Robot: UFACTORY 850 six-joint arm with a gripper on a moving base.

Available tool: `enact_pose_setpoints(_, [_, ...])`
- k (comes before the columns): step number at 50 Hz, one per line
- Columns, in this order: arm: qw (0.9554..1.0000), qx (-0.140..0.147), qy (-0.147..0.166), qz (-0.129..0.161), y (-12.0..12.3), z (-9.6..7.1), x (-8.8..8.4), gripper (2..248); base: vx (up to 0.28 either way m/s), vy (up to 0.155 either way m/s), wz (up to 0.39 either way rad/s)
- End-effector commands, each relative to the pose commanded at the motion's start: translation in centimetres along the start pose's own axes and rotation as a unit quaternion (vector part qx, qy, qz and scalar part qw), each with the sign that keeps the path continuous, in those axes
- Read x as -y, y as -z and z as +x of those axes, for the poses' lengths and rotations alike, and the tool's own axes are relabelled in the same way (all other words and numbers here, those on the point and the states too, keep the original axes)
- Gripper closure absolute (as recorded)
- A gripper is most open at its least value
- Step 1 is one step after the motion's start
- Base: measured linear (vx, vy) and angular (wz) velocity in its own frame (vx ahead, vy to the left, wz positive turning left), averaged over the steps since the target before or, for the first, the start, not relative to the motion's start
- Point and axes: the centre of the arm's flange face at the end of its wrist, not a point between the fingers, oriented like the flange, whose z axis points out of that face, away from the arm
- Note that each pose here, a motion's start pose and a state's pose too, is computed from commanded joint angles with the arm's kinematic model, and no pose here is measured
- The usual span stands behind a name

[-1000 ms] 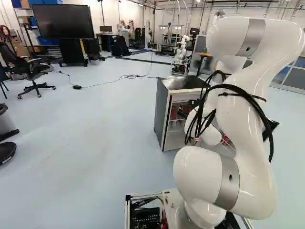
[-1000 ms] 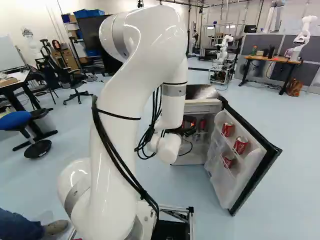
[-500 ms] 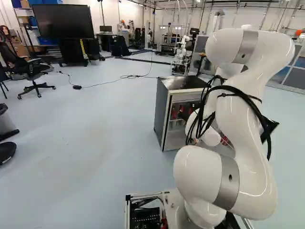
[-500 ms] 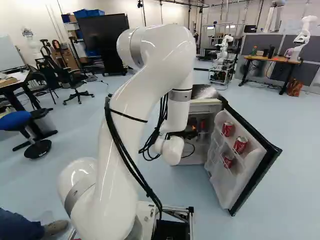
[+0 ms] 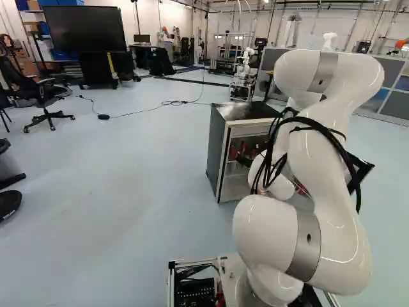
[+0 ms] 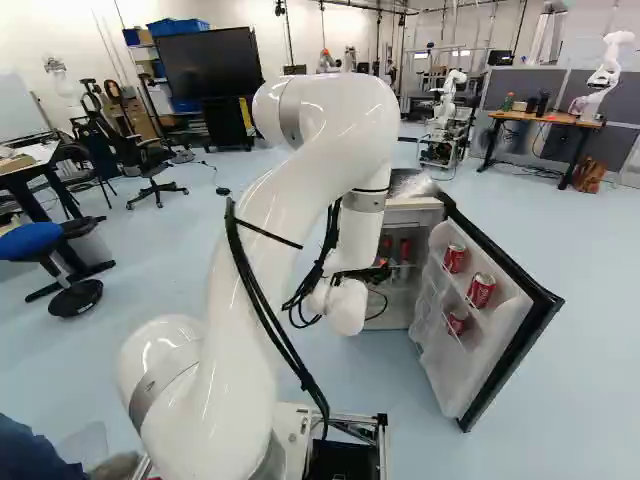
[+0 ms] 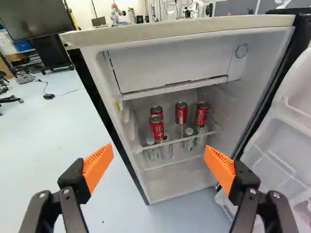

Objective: Grab a drink from the fridge

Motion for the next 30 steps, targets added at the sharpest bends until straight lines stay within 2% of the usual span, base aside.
enact_pose_setpoints(19, [0.9992, -0.005, -0.004, 0.040, -1.1, -1.9, -0.5, 3, 0.000, 0.000, 0.000])
enact_pose_setpoints(30, [0.9982, -0.013, -0.005, 0.058, -2.3, -3.0, -1.4, 3, 0.000, 0.000, 0.000])
